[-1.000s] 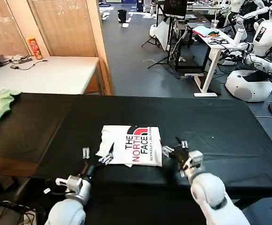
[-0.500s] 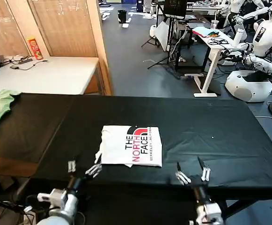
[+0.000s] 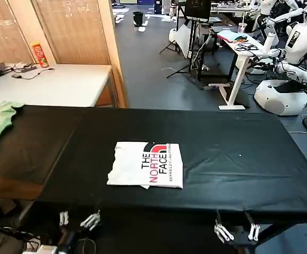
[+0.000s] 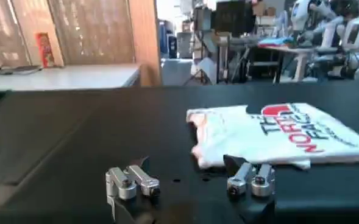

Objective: Fold and organize the clothes.

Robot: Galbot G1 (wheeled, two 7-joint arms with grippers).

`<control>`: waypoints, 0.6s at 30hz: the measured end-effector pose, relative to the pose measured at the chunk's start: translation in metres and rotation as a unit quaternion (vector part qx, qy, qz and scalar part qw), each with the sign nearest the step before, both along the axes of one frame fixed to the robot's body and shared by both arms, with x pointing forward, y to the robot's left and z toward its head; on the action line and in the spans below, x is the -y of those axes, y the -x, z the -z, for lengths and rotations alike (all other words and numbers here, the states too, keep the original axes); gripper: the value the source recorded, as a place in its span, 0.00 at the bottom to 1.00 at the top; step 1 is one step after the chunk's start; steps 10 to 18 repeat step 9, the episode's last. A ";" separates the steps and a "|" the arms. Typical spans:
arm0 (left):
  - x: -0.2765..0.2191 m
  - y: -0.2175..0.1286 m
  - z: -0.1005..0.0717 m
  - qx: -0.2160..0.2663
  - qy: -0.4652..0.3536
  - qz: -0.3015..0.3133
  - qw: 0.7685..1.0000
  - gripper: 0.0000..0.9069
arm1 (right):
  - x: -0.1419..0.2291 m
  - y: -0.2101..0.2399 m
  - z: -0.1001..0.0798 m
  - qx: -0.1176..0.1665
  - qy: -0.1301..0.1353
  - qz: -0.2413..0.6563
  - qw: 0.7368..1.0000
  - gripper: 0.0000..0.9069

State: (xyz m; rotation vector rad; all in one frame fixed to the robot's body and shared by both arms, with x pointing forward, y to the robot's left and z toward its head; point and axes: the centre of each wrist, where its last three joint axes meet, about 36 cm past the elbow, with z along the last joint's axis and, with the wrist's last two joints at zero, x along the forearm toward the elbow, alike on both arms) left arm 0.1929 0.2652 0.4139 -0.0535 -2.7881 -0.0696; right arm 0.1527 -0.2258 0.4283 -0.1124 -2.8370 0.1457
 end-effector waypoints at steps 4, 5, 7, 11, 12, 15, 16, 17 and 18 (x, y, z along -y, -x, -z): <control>-0.003 0.008 0.003 -0.012 -0.003 -0.004 1.000 0.97 | -0.001 0.008 -0.008 -0.019 -0.008 0.005 1.000 0.97; -0.003 0.009 0.003 -0.013 -0.004 -0.004 1.000 0.97 | -0.002 0.010 -0.009 -0.021 -0.009 0.005 1.000 0.97; -0.004 0.010 0.002 -0.014 -0.004 -0.003 1.000 0.97 | -0.002 0.011 -0.010 -0.022 -0.010 0.004 1.000 0.97; -0.004 0.010 0.002 -0.014 -0.004 -0.002 1.000 0.97 | -0.002 0.012 -0.011 -0.023 -0.010 0.004 1.000 0.97; -0.004 0.010 0.002 -0.014 -0.004 -0.002 1.000 0.97 | -0.002 0.012 -0.011 -0.023 -0.010 0.004 1.000 0.97; -0.004 0.010 0.002 -0.014 -0.004 -0.002 1.000 0.97 | -0.002 0.012 -0.011 -0.023 -0.010 0.004 1.000 0.97; -0.004 0.010 0.002 -0.014 -0.004 -0.002 1.000 0.97 | -0.002 0.012 -0.011 -0.023 -0.010 0.004 1.000 0.97; -0.004 0.010 0.002 -0.014 -0.004 -0.002 1.000 0.97 | -0.002 0.012 -0.011 -0.023 -0.010 0.004 1.000 0.97; -0.004 0.010 0.002 -0.014 -0.004 -0.002 1.000 0.97 | -0.002 0.012 -0.011 -0.023 -0.010 0.004 1.000 0.97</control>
